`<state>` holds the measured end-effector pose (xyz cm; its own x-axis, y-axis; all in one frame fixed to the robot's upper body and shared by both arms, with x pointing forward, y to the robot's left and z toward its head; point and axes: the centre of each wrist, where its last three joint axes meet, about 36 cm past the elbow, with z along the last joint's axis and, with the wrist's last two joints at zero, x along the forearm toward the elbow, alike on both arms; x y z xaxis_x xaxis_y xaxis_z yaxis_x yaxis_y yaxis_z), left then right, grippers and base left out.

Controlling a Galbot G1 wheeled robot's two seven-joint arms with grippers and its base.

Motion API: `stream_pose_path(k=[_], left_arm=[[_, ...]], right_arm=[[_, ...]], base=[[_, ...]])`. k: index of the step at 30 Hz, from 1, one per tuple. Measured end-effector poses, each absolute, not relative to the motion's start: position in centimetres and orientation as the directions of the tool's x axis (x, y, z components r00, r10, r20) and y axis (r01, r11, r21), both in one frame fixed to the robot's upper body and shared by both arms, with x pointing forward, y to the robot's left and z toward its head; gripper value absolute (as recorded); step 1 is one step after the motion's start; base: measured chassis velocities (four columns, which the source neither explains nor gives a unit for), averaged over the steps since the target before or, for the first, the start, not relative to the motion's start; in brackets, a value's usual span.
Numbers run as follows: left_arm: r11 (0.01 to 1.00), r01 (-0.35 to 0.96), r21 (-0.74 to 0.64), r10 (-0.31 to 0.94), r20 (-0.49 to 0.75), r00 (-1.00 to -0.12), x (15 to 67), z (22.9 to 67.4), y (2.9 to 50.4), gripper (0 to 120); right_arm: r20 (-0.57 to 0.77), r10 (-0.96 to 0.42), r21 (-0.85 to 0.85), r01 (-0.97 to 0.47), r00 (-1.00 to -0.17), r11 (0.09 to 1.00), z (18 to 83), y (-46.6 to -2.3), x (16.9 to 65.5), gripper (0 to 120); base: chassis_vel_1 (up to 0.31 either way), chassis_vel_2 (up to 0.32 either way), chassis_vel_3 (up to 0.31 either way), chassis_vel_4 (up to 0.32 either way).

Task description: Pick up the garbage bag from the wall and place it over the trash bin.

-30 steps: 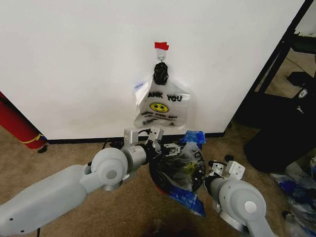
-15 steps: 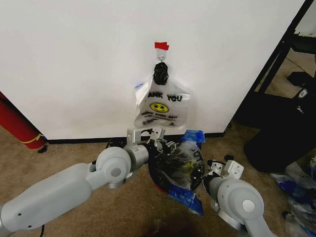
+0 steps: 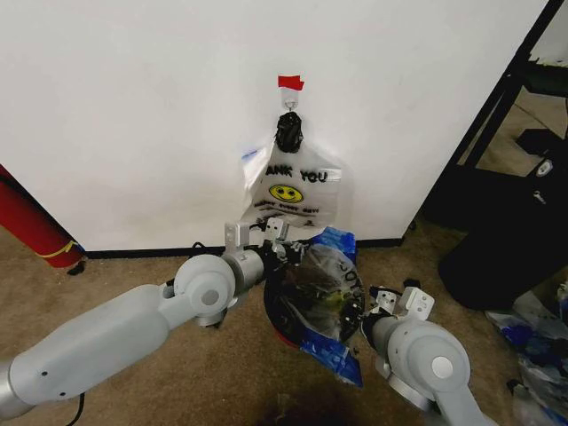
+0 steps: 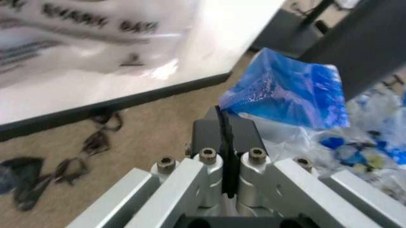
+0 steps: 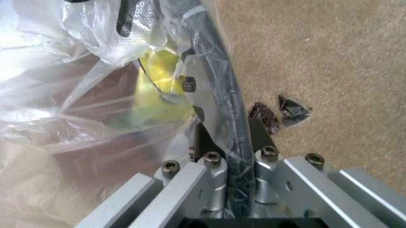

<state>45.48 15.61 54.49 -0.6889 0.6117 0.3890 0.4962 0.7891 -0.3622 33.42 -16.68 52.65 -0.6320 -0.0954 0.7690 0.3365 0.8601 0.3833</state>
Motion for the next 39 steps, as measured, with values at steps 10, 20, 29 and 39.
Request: stream_pose_path(k=[10, 20, 29, 39], left_arm=[[0.844, 0.440, -0.306, 0.536, 0.477, -0.697, 46.5, 54.9, 16.4, 0], [0.866, 0.409, -0.286, 0.499, 0.521, -0.693, 48.5, 54.4, 18.6, 0], [0.889, 0.371, -0.268, 0.457, 0.567, -0.685, 49.2, 53.4, 21.1, 0], [0.900, 0.338, -0.275, 0.436, 0.587, -0.683, 48.4, 52.7, 23.9, 0]], right_arm=[[0.770, -0.092, 0.373, 0.329, -0.631, 0.868, 52.1, -16.8, 33.6, 0], [0.763, -0.127, 0.389, 0.292, -0.634, 0.874, 51.9, -16.8, 33.1, 0], [0.727, -0.136, 0.417, 0.276, -0.673, 0.866, 51.9, -17.1, 33.3, 0], [0.712, -0.117, 0.424, 0.291, -0.692, 0.858, 52.0, -17.5, 33.9, 0]], base=[[0.000, 0.000, 0.000, 0.000], [0.000, 0.000, 0.000, 0.000], [0.000, 0.000, 0.000, 0.000], [0.000, 0.000, 0.000, 0.000]])
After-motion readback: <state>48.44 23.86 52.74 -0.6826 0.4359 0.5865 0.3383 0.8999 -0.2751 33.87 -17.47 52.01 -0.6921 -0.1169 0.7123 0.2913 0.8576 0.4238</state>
